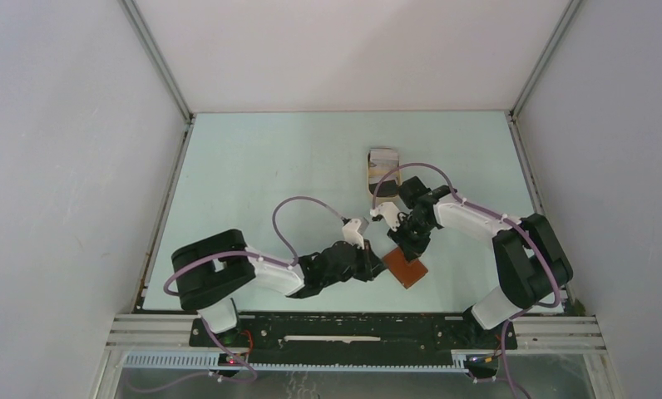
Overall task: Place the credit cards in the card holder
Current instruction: Close the card holder at the center of the board, then reset both arms
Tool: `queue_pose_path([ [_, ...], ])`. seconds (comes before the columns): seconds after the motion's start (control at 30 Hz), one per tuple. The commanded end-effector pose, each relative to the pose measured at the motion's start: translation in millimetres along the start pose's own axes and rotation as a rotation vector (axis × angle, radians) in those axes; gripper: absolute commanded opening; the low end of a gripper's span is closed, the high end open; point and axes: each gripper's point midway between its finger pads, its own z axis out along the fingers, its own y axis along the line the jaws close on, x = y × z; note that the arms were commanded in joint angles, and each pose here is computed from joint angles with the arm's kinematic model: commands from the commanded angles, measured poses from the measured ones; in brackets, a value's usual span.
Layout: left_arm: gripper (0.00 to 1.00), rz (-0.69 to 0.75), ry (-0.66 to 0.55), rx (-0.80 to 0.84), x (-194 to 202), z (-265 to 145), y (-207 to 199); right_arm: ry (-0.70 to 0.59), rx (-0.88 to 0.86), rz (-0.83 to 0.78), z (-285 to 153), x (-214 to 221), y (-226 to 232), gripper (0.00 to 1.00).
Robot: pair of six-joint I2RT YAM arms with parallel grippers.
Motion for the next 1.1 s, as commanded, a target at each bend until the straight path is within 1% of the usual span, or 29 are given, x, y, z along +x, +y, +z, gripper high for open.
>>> queue_pose_path([
  [0.0,0.04,0.013,-0.072,0.054,-19.7,-11.9,-14.5,-0.007,0.003,-0.025,7.6,-2.0,0.4,0.19],
  [0.1,0.04,0.037,-0.087,0.067,-25.6,-20.5,-17.8,-0.074,0.001,-0.052,-8.2,-11.8,4.9,0.26],
  [0.23,0.09,0.106,-0.121,0.062,-41.6,-39.1,-22.3,-0.226,0.009,-0.09,-44.9,-26.7,11.5,0.34],
  [0.27,0.11,0.14,-0.131,0.05,-47.2,-45.7,-21.9,-0.275,0.014,-0.095,-56.3,-30.2,12.1,0.35],
  [0.33,0.19,0.216,-0.154,0.012,-62.0,-61.7,-21.3,-0.388,0.053,-0.102,-85.0,-35.7,10.1,0.39],
  [0.37,0.24,0.257,-0.169,-0.017,-72.1,-70.6,-21.0,-0.445,0.083,-0.107,-100.6,-37.2,7.4,0.42],
  [0.4,0.3,0.3,-0.185,-0.048,-83.3,-81.0,-20.8,-0.504,0.122,-0.115,-117.3,-38.4,5.2,0.47],
  [0.43,0.38,0.336,-0.203,-0.084,-96.3,-92.1,-21.1,-0.575,0.183,-0.128,-139.2,-39.1,2.9,0.54],
  [0.5,0.53,0.398,-0.227,-0.152,-120.7,-115.0,-19.4,-0.685,0.281,-0.152,-175.5,-38.1,0.1,0.75],
  [0.53,0.59,0.408,-0.254,-0.156,-136.7,-128.6,-24.9,-0.733,0.33,-0.158,-192.3,-36.2,-0.6,0.91],
  [0.57,0.65,0.414,-0.269,-0.161,-149.4,-138.6,-26.8,-0.782,0.386,-0.156,-209.1,-34.5,-0.9,0.98],
  [0.6,0.71,0.407,-0.289,-0.14,-164.3,-149.1,-33.8,-0.829,0.45,-0.123,-227.1,-31.7,-4.9,1.0],
  [0.67,0.79,0.377,-0.311,-0.094,-186.6,-167.0,-40.4,-0.889,0.524,-0.079,-257.4,-29.7,-3.9,1.0],
  [0.7,0.86,0.361,-0.314,-0.057,-194.0,-175.7,-45.3,-0.904,0.532,-0.049,-268.5,-28.7,-0.9,1.0],
  [0.73,0.9,0.338,-0.334,-0.045,-204.7,-185.3,-46.2,-0.923,0.528,-0.028,-277.6,-30.1,3.5,1.0],
  [0.8,0.97,0.307,-0.376,-0.022,-222.0,-205.8,-48.4,-0.981,0.537,0.036,-297.7,-30.4,8.1,1.0],
  [0.83,0.99,0.287,-0.415,-0.034,-232.7,-218.2,-45.3,-1.016,0.543,0.069,-306.2,-32.2,10.1,1.0],
  [0.97,1.0,0.273,-0.541,-0.097,-255.8,-265.5,-41.4,-1.122,0.536,0.186,-333.7,-39.2,17.3,1.0],
  [1.07,1.0,0.273,-0.589,-0.154,-260.1,-294.7,-36.8,-1.168,0.498,0.2,-346.8,-45.4,28.7,1.0],
])
